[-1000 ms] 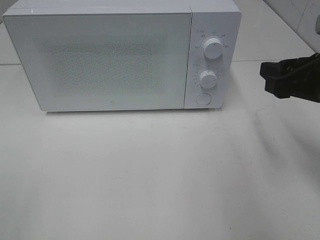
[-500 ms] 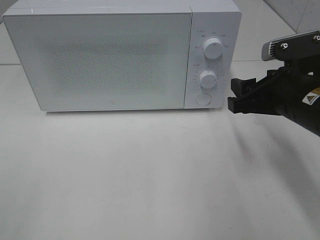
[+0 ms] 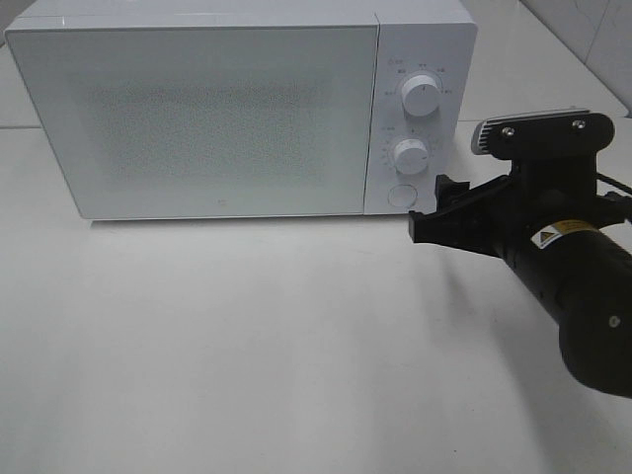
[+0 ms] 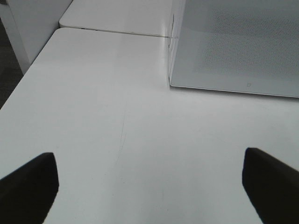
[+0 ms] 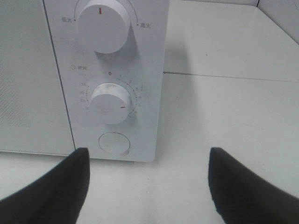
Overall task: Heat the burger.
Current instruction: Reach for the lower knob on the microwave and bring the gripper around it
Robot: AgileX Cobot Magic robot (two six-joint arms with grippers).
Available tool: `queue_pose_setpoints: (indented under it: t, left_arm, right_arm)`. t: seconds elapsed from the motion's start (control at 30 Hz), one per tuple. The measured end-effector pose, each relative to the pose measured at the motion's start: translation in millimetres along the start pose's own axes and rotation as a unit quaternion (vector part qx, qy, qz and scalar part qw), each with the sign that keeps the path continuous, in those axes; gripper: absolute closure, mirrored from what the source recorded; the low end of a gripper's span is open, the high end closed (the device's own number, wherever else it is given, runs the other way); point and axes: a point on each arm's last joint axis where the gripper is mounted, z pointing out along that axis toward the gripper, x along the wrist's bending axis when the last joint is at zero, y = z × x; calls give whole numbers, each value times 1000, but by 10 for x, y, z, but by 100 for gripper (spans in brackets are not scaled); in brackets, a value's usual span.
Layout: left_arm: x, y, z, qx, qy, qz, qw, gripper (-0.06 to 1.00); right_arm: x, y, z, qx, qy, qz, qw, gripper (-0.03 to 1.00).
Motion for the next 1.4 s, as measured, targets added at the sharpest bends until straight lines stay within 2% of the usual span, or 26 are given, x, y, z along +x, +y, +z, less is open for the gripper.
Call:
queue_pose_setpoints:
  t: [0.07,0.13,0.6,1.03,1.4]
  left_arm:
    - [0,0,0,0,0,0,1000,-5]
    - [0,0,0,0,0,0,1000,-5]
    - [0,0,0,0,0,0,1000,-5]
    - [0,0,0,0,0,0,1000,-5]
    - [0,0,0,0,0,0,1000,-5]
  right_arm:
    - [38,2,-4,-5,2,-1,1000,28]
    - [177,23,28,-19,11,-1,1000,28]
    - [426,49,316,-40,6,14,999,28]
    - [371,101,636,-53,-14,42,998,27]
    - [366,-43,890,-26,-12,41,999,27]
